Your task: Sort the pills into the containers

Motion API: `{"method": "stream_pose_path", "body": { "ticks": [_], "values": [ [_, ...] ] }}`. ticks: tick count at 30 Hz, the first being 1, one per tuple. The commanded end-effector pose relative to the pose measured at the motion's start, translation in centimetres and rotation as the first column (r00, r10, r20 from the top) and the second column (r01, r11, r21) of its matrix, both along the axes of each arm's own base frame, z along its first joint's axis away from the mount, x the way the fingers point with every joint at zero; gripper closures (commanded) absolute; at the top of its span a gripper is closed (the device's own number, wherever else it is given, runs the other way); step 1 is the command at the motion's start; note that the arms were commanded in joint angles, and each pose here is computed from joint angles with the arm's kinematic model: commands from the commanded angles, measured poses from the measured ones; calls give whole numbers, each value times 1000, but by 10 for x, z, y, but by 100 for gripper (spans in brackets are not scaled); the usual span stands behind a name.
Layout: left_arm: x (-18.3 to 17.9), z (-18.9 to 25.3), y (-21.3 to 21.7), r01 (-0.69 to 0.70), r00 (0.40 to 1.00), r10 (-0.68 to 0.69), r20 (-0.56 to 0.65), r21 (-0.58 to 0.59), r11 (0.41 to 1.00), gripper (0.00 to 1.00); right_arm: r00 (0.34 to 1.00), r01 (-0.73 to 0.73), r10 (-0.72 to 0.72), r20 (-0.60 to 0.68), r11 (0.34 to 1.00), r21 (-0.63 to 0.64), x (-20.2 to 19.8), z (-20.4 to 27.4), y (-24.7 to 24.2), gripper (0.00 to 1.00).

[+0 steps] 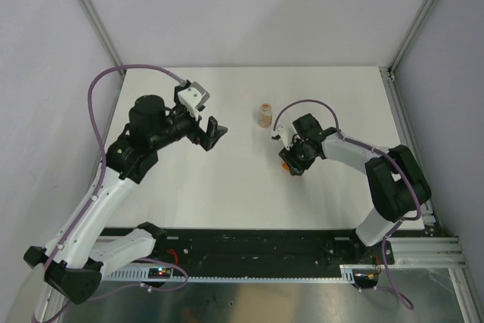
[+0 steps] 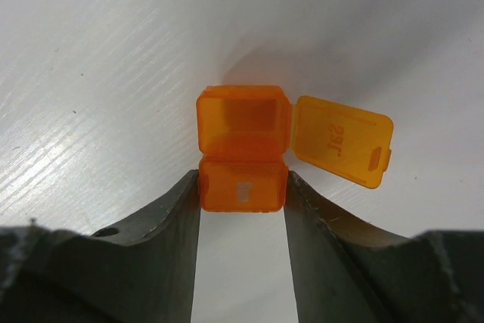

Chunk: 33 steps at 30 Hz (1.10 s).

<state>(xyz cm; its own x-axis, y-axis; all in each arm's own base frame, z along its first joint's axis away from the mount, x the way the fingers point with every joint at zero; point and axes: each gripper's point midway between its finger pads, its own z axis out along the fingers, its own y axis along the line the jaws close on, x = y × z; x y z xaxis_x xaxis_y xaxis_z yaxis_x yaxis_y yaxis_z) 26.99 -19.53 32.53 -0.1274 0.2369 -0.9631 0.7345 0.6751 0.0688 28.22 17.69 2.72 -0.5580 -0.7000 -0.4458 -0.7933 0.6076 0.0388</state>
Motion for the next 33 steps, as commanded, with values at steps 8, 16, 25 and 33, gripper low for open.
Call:
{"method": "stream_pose_path", "body": {
  "ticks": [8, 16, 25, 33],
  "values": [
    [0, 3, 4, 2, 999, -3, 35, 14, 1000, 1, 1000, 19, -19, -5, 1000, -20, 0, -4, -6, 46],
    [0, 1, 6, -1, 999, 0, 42, 24, 1000, 2, 994, 38, -40, 101, 999, 17, 1, 50, -2, 21],
    [2, 6, 8, -23, 999, 22, 43, 17, 1000, 2, 955, 70, -101, 278, 990, 120, 50, 138, 22, 16],
    [6, 6, 10, -46, 998, 45, 36, 24, 999, 2, 942, 135, -184, 282, 974, 183, 129, 149, 48, 16]
  ]
}}
